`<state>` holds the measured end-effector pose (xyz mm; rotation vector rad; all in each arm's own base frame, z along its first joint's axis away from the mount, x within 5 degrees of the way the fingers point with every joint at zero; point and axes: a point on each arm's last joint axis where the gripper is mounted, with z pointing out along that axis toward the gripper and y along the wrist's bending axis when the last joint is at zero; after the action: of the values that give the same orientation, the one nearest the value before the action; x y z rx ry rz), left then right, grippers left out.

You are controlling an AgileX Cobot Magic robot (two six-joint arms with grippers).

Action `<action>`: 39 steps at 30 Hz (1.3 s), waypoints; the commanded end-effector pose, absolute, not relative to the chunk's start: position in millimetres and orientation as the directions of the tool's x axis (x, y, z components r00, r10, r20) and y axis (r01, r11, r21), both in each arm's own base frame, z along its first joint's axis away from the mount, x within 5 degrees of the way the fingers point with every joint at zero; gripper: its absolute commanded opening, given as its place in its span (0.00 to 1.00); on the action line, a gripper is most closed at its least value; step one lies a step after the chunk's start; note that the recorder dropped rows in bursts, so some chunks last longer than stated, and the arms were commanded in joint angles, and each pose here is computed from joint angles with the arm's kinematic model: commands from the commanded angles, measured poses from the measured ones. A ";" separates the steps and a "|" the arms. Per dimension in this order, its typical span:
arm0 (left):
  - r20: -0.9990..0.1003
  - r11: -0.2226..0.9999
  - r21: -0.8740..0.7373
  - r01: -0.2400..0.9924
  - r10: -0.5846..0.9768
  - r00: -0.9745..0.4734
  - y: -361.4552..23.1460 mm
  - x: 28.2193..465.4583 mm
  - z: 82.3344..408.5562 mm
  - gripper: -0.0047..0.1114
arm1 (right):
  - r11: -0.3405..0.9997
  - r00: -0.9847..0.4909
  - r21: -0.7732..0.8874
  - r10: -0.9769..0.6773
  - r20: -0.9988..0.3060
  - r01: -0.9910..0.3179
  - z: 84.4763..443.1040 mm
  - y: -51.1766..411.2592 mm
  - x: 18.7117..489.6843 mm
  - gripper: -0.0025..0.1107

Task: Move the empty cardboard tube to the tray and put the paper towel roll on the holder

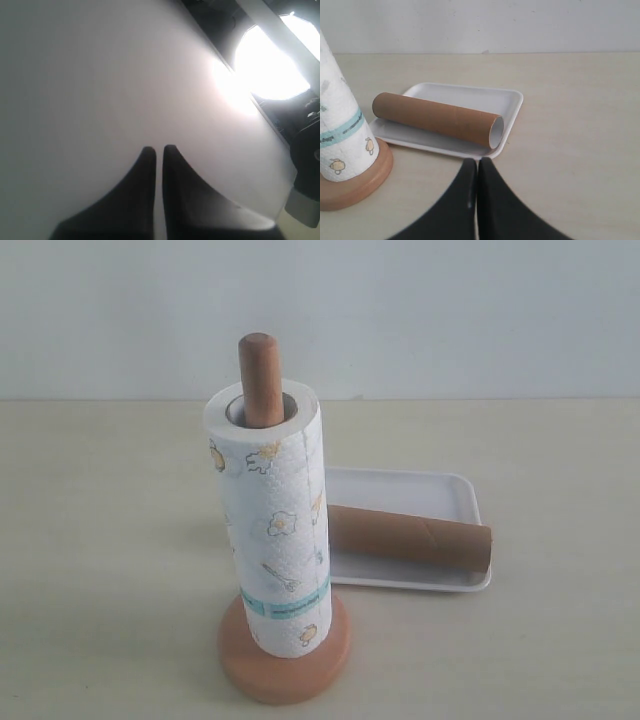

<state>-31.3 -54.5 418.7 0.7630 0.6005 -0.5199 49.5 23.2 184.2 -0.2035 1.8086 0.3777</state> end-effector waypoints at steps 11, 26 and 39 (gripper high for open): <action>-0.716 0.715 0.222 0.663 -0.342 0.609 -40.9 -19.8 426.0 0.08 | 0.933 -0.257 0.146 0.060 -0.965 -0.330 185.3 22.9 49.4 0.02; -0.286 0.274 -0.932 0.237 -0.958 -0.017 6.5 27.7 337.0 0.08 | 0.933 -0.257 0.146 0.060 -0.965 -0.330 185.3 22.9 49.4 0.02; -0.166 0.133 -0.946 0.296 -0.982 -0.090 -2.5 33.4 292.9 0.08 | 0.933 -0.255 0.146 0.061 -0.965 -0.330 185.5 22.9 49.5 0.02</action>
<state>31.2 -0.3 298.5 -0.8332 1.1385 -1.2741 49.5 23.2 184.2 -0.2035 1.8086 0.3777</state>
